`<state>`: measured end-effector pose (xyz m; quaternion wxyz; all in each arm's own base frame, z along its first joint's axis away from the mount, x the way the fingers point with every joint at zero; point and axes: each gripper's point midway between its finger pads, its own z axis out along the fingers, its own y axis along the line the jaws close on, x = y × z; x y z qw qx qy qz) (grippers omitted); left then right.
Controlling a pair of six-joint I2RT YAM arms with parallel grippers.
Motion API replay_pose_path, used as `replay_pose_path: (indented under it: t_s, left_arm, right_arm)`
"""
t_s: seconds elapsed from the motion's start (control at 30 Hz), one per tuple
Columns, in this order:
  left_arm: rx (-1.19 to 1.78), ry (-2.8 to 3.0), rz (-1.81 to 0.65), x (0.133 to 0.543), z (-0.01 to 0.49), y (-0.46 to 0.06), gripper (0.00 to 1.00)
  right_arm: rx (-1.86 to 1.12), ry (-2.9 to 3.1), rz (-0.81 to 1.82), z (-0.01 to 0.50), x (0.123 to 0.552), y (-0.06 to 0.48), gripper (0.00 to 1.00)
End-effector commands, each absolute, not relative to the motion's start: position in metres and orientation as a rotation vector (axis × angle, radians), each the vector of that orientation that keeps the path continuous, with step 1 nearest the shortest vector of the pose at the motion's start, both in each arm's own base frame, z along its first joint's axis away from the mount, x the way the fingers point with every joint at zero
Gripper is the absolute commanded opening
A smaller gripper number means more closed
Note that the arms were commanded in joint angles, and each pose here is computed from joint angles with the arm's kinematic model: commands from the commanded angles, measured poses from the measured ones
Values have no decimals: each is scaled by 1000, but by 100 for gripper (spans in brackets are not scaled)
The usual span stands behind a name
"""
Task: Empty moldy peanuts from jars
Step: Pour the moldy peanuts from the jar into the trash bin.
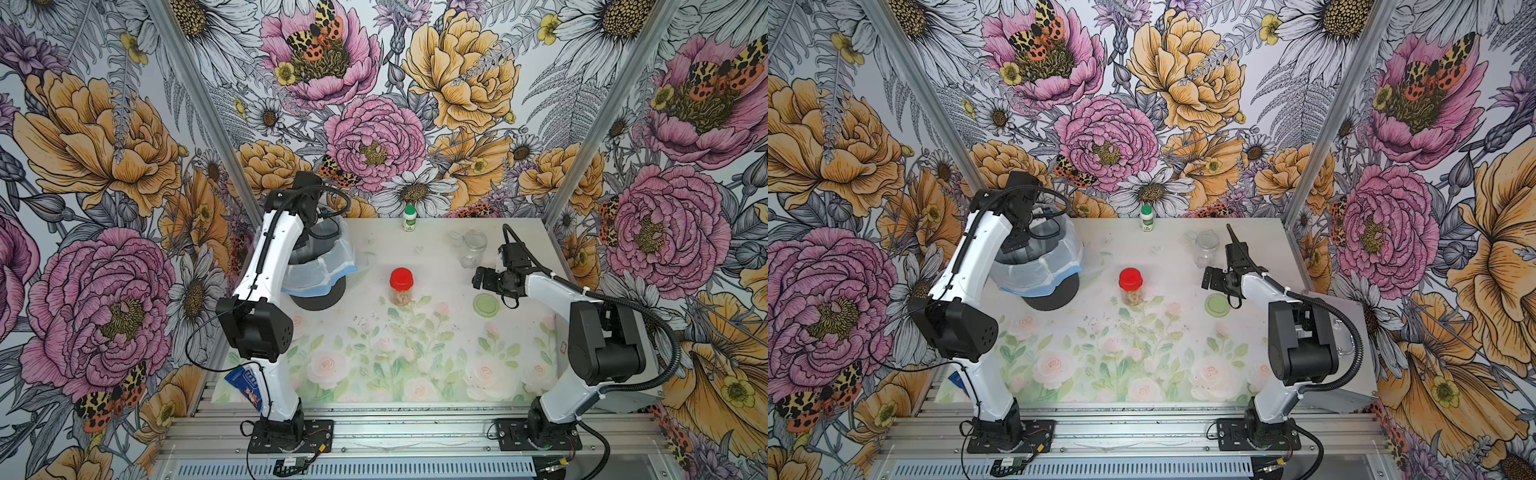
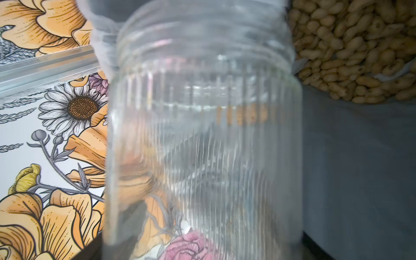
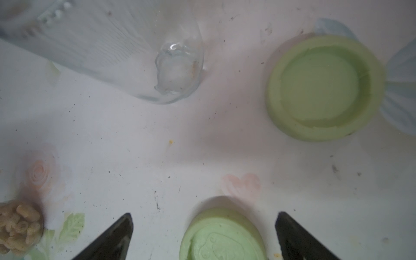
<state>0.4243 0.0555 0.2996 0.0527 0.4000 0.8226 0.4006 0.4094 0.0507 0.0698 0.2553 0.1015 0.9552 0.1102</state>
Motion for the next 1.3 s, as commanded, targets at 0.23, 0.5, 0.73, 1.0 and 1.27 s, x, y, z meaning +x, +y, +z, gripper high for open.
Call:
replay_pose_path:
  t_s: [0.23, 0.5, 0.73, 1.0, 1.27]
  left_arm:
    - [940, 2317, 1063, 408, 378, 44, 13]
    - [911, 2264, 818, 405, 387, 25, 13]
    - [1039, 2407, 1073, 403, 342, 51, 12]
    - [1265, 2321, 1123, 433, 329, 16, 13]
    - [1294, 2389, 1095, 426, 301, 16, 9]
  right_arm:
    - [233, 2510, 344, 99, 427, 60, 99]
    - [186, 2475, 377, 117, 427, 65, 99]
    - [175, 2488, 322, 110, 423, 58, 98]
    - [183, 2486, 362, 107, 429, 64, 98]
    - [143, 2442, 443, 117, 430, 76, 96]
